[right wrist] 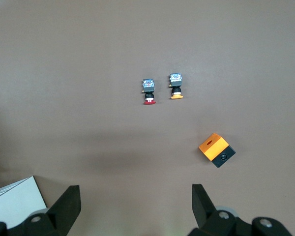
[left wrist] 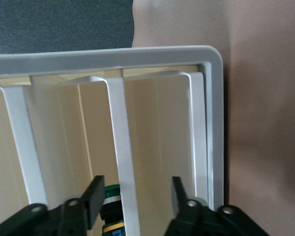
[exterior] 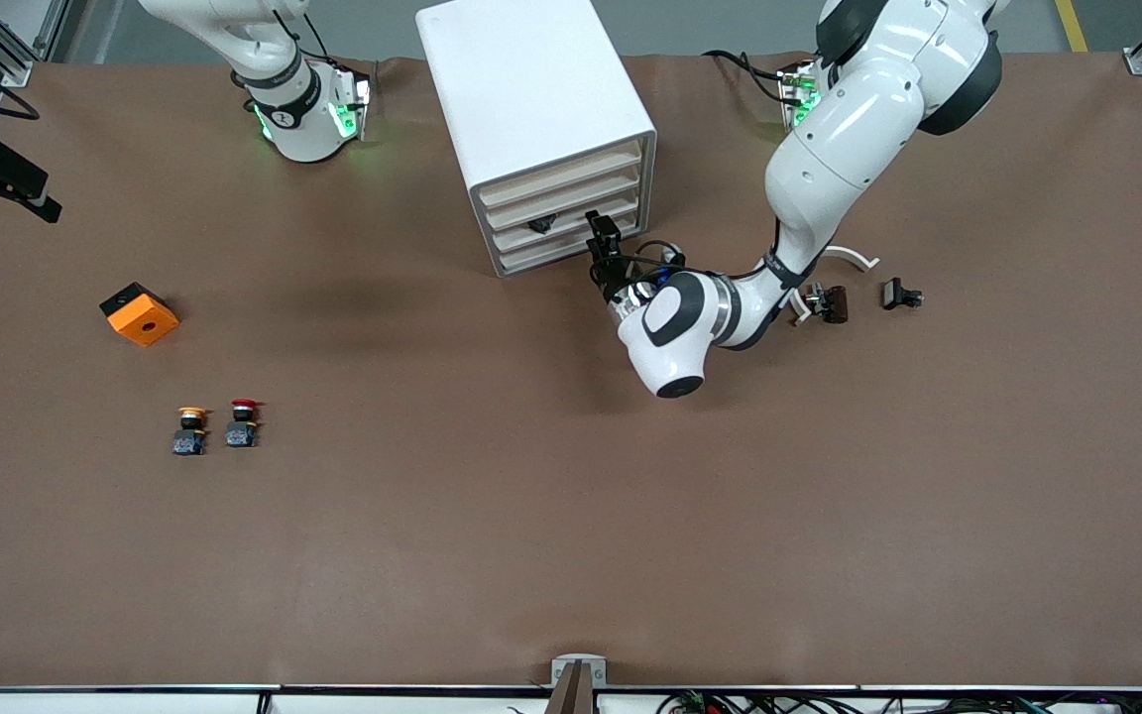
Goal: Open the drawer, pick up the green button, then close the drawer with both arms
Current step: 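Grasp the drawer handle with the left gripper and pull outward, then pull the drawer fully open while the right gripper reaches toward it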
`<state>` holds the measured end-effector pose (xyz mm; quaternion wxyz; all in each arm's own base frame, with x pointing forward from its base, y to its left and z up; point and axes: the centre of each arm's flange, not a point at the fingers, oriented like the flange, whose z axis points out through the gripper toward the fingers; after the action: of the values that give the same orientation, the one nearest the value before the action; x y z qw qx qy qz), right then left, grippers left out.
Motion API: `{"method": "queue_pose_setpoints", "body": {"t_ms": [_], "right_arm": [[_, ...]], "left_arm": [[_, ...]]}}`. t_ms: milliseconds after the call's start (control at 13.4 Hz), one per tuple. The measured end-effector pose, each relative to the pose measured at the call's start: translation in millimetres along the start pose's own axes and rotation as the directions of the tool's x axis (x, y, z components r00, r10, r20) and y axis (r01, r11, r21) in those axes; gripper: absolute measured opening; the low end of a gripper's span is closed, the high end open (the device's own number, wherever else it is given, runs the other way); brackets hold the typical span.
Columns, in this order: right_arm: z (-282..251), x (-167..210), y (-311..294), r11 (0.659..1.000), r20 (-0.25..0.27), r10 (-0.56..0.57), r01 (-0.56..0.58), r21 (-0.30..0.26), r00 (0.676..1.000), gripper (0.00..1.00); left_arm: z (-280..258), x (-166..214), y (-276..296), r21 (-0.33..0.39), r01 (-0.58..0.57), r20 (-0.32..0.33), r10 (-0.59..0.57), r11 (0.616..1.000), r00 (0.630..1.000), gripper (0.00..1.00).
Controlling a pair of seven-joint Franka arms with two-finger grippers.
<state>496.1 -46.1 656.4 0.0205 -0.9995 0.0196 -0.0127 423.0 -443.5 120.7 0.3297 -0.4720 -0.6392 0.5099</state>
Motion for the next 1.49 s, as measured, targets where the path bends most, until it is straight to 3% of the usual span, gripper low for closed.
{"method": "queue_pose_setpoints", "body": {"t_ms": [75,298,522,969,1491], "right_arm": [[0.0,0.0,0.9,1.0,0.0,0.002,-0.002,0.0,1.0,1.0],[-0.2,-0.3,4.5,1.0,0.0,0.009,-0.009,0.0,1.0,1.0],[0.0,-0.3,4.9,1.0,0.0,0.01,-0.01,0.0,1.0,1.0],[7.1,3.5,4.0,1.0,0.015,0.008,-0.008,-0.001,1.0,1.0],[94.3,54.7,2.8,1.0,0.16,0.008,-0.006,-0.008,0.987,1.0]], "left_arm": [[4.2,-1.6,-0.4,0.001,0.009,-0.007,-0.009,1.0,1.0,0.6],[17.9,-7.8,-3.8,0.002,0.025,-0.03,-0.025,1.0,0.999,0.28],[26.9,-11.7,-7.1,0.008,0.053,-0.046,-0.053,0.999,0.998,0.12],[-10.1,-9.1,-3.2,-0.031,0.067,-0.004,-0.067,0.997,0.998,0.1],[-106.7,5.1,-0.2,-0.135,0.082,0.126,-0.065,0.987,0.99,0.09]]}}
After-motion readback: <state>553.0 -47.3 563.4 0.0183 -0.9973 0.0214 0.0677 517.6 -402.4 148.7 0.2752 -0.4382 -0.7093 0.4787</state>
